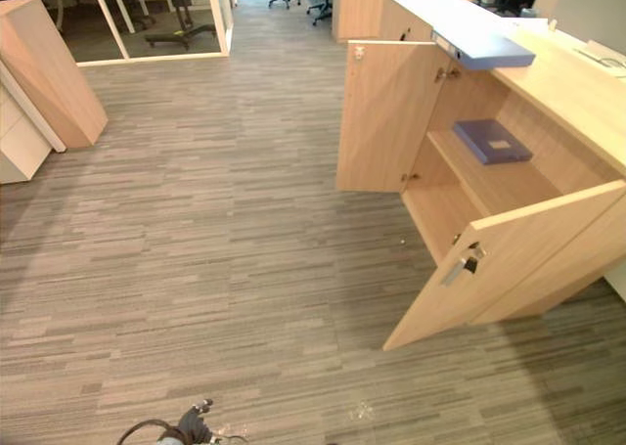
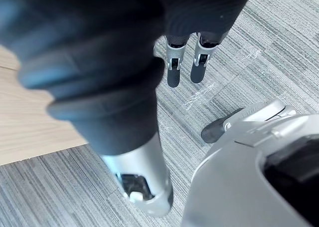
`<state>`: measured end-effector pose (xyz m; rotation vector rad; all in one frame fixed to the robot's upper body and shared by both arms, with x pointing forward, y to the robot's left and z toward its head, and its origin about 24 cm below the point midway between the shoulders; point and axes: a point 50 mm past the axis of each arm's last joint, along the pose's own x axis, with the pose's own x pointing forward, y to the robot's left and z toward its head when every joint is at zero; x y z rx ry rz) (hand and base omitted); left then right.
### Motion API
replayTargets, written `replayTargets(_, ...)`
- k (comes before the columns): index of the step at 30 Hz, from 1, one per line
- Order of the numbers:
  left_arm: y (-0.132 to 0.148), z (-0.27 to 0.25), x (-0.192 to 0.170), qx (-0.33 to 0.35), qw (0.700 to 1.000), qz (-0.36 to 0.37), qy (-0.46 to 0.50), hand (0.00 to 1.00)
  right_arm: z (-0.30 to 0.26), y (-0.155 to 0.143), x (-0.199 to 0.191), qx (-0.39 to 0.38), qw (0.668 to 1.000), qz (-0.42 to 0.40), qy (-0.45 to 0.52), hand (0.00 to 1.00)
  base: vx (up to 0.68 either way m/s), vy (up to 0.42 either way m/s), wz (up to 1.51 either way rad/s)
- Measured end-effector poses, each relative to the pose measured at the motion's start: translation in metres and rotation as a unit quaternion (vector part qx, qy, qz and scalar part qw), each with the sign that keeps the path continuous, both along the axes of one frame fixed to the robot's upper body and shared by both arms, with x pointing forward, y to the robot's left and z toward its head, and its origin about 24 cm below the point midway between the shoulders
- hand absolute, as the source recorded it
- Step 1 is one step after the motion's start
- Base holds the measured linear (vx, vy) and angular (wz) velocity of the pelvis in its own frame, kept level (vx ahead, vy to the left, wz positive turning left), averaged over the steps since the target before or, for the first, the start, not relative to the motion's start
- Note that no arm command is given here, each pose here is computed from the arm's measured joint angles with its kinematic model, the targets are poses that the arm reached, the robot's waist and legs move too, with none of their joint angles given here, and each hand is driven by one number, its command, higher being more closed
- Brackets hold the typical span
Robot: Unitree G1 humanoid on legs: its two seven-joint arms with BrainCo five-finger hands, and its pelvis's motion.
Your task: Walk over to the cabinet, pick up the folder, carry it to the office cabinet, place the folder inside the office cabinet, then close the office cabinet door
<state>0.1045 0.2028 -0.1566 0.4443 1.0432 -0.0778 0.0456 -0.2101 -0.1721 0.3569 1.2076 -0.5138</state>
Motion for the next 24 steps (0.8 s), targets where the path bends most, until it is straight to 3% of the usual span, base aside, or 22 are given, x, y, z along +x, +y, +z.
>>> replayTargets(14, 0.006, 0.005, 0.016, 0.008, 1.000, 0.009, -0.022, 0.00, 0.000, 0.004, 0.005, 0.002, 1.000, -0.003, -0.006, 0.00, -0.01, -0.006, 0.05)
replayTargets(19, 0.010, 0.015, 0.033, -0.012, 0.994, 0.078, -0.075, 0.00, 0.000, 0.008, 0.007, 0.006, 0.999, -0.036, -0.017, 0.00, -0.02, -0.010, 0.14)
replayTargets(24, -0.021, 0.016, 0.047, -0.051, 0.992, 0.064, -0.098, 0.00, 0.001, 0.008, 0.013, 0.003, 0.999, -0.033, -0.023, 0.00, 0.21, 0.195, -0.26)
